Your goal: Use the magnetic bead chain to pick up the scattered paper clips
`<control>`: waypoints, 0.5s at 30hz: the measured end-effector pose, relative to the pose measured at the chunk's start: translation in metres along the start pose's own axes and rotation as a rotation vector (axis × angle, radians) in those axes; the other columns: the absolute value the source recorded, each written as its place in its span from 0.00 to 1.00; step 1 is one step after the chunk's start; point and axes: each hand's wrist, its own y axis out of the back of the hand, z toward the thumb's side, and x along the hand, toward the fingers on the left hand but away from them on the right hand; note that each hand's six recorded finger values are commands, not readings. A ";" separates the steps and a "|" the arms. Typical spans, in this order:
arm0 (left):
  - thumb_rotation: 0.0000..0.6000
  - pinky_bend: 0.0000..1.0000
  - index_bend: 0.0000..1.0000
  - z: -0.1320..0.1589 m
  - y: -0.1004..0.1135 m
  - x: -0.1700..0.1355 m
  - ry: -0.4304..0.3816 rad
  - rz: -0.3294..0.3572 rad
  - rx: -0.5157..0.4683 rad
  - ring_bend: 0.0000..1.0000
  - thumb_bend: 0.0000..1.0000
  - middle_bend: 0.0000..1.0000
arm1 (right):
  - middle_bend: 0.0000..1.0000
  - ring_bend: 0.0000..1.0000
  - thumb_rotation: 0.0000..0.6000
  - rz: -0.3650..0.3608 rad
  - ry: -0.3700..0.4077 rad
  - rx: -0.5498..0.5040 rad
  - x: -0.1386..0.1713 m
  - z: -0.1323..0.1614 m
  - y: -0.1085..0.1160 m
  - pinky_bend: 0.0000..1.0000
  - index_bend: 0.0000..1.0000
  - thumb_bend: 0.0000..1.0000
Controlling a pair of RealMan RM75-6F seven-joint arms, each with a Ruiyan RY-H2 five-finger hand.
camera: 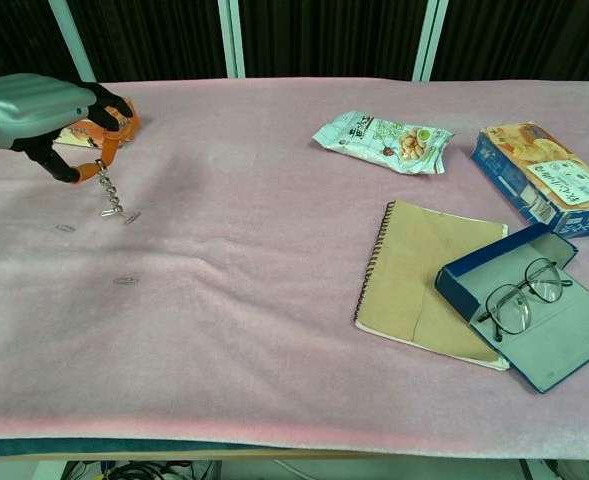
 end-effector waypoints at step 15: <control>1.00 0.00 0.55 -0.001 -0.003 -0.002 -0.002 -0.006 -0.009 0.00 0.44 0.11 | 0.01 0.08 1.00 -0.001 0.000 -0.001 0.000 0.000 0.000 0.17 0.00 0.16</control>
